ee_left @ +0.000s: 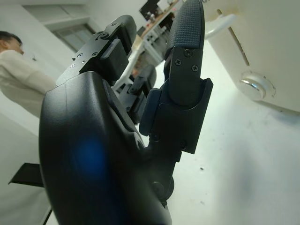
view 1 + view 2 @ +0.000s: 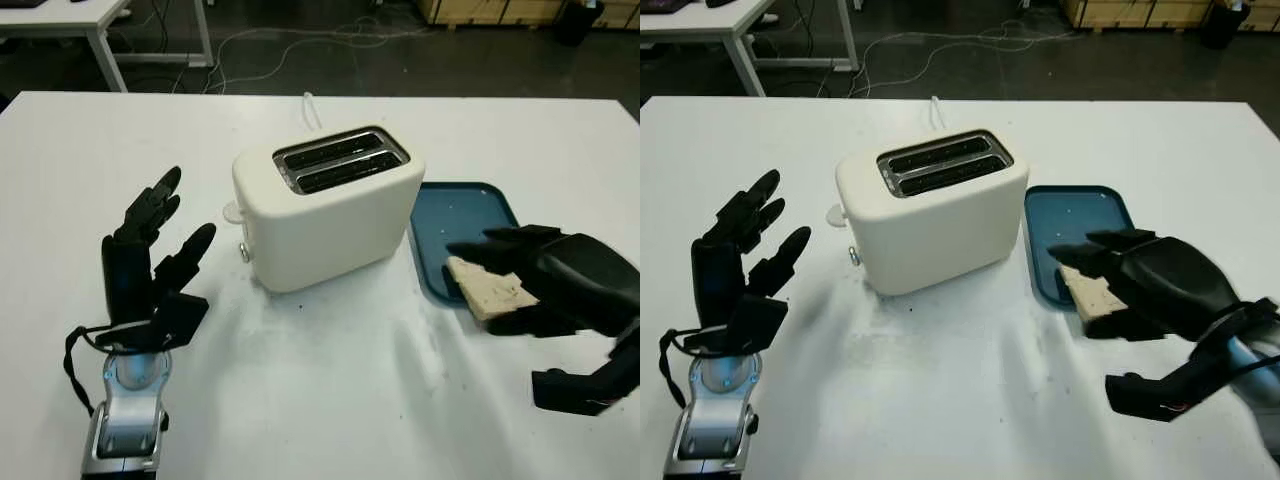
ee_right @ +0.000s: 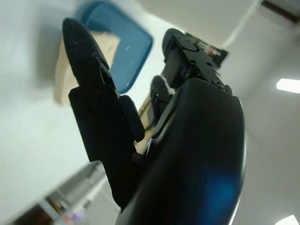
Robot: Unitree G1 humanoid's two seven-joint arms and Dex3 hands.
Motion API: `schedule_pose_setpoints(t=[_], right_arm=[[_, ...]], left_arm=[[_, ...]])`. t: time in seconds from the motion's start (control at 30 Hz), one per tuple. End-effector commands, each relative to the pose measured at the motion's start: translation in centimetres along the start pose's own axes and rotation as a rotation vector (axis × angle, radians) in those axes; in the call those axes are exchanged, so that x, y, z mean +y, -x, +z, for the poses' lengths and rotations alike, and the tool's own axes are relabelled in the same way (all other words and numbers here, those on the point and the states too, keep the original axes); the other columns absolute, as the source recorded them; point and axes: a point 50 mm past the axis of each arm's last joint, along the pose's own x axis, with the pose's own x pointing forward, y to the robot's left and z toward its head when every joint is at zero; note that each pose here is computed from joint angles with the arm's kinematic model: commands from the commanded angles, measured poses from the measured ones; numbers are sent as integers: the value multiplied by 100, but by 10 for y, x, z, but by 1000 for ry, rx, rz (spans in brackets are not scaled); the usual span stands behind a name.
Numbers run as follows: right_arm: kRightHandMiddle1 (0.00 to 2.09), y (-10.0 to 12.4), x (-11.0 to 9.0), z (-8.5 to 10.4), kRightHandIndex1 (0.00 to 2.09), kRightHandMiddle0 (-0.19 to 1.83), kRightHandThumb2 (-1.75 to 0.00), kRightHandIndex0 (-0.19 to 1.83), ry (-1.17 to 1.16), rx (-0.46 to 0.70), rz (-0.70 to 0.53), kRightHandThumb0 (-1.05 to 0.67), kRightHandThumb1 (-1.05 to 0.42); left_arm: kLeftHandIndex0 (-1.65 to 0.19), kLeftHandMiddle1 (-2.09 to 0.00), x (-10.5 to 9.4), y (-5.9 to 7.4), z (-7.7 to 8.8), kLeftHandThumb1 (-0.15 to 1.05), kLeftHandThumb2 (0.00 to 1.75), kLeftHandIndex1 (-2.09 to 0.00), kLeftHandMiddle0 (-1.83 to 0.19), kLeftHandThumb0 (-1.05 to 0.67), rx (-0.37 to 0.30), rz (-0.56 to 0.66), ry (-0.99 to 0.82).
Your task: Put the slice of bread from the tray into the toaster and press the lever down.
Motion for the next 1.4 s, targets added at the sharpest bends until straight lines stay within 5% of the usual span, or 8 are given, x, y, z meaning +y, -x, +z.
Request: schedule_pose_setpoints(t=[0.0,0.27,0.43,0.7,1.07,1.3,1.33,1.37], right_arm=[[0,0,2,2,0,28,0,21,59,12,39,-87,-76],[0,-9,29,-7,1,27,0,18,82,82,66,-82,-74],[2,-12,63,-20,4,31,0,24,-99,143,-72,-67,-65],[4,-15,106,-24,8,39,-1,34,-173,163,-204,-48,-70],[5,-15,118,-30,11,47,-2,43,-141,160,-224,-46,-79],[12,-16,114,-27,28,74,-2,75,-73,108,-278,-35,-89],[13,-17,113,-27,38,81,-3,81,-63,102,-284,-34,-91],[13,-17,113,-26,79,94,-5,79,-37,104,-286,-34,-91]], left_arm=[[-58,-3,2,-1,1,92,21,0,-71,-73,-11,2,-4],[-58,-2,3,-1,0,92,21,0,-70,-73,6,3,-3],[-57,-2,2,0,0,92,21,0,-71,-73,0,-2,1],[-58,-2,2,0,-1,92,20,-1,-72,-75,11,9,0],[-56,-1,4,-1,1,92,21,0,-71,-72,-10,18,1],[-56,-1,5,-1,2,92,20,0,-70,-70,-20,19,10],[-56,-1,5,-1,2,92,20,0,-70,-70,-20,19,11],[-56,-1,6,-1,2,92,20,0,-70,-70,-19,18,11]])
